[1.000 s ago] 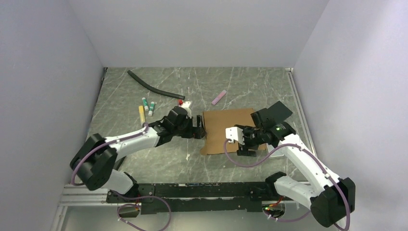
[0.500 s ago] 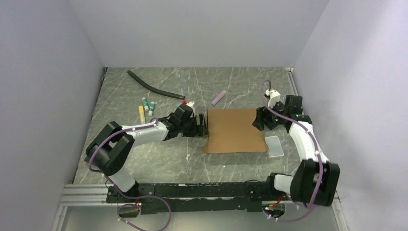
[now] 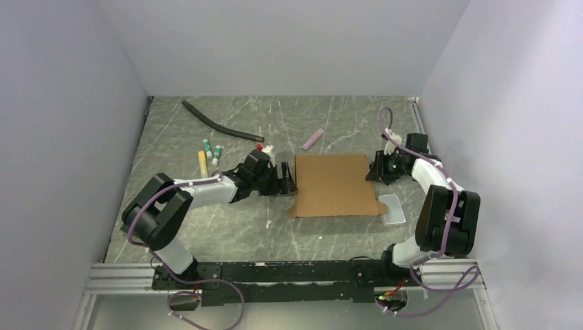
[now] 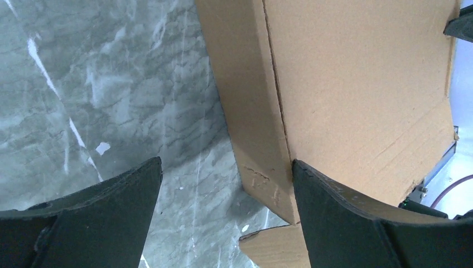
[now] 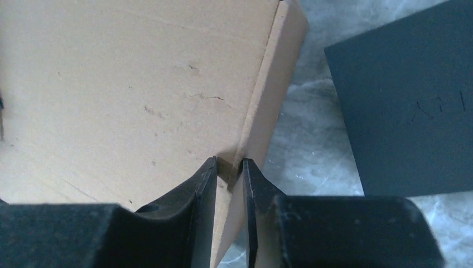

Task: Fold the paper box

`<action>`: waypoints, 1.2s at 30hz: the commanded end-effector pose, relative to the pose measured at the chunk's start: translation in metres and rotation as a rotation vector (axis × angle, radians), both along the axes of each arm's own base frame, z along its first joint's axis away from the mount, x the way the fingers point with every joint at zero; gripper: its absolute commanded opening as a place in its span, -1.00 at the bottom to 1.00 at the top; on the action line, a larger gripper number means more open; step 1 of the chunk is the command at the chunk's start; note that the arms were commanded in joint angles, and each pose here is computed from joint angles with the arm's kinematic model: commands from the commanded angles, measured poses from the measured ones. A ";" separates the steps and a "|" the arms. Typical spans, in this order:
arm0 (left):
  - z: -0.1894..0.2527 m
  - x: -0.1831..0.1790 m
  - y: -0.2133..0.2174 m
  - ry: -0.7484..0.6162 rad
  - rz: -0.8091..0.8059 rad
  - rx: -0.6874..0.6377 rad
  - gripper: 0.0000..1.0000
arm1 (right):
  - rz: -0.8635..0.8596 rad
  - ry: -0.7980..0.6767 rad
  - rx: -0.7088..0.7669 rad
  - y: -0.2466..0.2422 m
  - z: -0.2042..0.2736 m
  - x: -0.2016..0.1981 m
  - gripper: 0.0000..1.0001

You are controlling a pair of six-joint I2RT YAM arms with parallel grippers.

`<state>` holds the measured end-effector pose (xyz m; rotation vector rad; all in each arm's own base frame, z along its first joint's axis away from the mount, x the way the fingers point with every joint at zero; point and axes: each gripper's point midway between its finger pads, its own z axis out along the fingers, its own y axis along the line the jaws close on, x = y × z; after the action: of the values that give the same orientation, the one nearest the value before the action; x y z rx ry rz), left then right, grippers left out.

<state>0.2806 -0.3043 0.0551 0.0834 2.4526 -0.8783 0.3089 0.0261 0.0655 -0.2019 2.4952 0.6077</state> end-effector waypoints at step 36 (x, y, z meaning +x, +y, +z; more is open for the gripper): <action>0.017 0.000 0.006 0.068 0.062 -0.411 0.99 | -0.032 0.141 0.107 0.003 -0.034 0.019 -0.54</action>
<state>0.2750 -0.2896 0.0590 -0.1899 2.3331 -1.2694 0.3322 0.0513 0.0591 -0.1262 2.4930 0.9149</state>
